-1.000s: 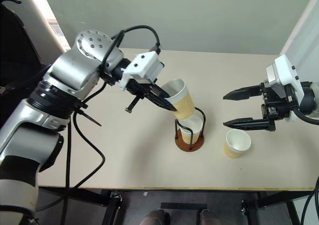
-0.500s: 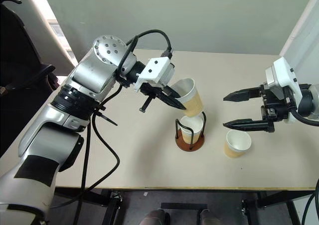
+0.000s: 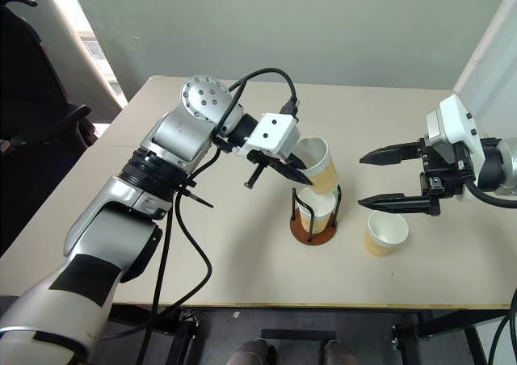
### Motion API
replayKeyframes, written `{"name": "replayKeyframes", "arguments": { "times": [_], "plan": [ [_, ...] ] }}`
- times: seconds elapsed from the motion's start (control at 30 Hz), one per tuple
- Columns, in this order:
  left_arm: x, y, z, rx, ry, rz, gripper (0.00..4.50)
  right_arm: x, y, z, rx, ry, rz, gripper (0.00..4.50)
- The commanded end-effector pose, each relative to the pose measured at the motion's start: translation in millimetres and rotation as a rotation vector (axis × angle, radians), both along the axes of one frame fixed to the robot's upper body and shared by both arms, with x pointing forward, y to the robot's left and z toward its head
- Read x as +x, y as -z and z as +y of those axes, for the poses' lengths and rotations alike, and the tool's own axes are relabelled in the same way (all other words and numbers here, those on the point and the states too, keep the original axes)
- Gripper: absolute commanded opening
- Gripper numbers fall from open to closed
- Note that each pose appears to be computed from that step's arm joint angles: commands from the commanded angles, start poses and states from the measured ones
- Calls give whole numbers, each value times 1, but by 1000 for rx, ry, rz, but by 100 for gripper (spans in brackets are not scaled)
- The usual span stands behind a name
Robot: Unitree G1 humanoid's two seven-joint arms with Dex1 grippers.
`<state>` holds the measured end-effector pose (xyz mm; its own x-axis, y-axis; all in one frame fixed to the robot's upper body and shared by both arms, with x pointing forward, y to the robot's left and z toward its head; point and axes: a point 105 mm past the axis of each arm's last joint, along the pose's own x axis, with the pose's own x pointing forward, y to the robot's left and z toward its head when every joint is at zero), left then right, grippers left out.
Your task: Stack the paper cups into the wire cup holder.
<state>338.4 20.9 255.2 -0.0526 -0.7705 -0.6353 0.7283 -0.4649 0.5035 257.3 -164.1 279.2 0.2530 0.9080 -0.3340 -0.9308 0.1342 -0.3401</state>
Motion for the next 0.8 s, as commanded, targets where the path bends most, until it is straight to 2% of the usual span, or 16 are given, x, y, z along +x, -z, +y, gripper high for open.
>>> {"name": "replayKeyframes", "arguments": {
  "times": [0.03, 0.47, 0.8],
  "plan": [
    [-7, -5, 5, 35, 40, -25, 5, -6, -9, 2, 4, -15, -45, 376],
    [-5, -1, 0, 22, 34, -7, 5, -6, -8, 2, 2, -19, -43, 376],
    [-9, 14, 3, 112, 63, -17, 5, -9, -5, -5, -43, -9, -23, 376]
  ]
}}
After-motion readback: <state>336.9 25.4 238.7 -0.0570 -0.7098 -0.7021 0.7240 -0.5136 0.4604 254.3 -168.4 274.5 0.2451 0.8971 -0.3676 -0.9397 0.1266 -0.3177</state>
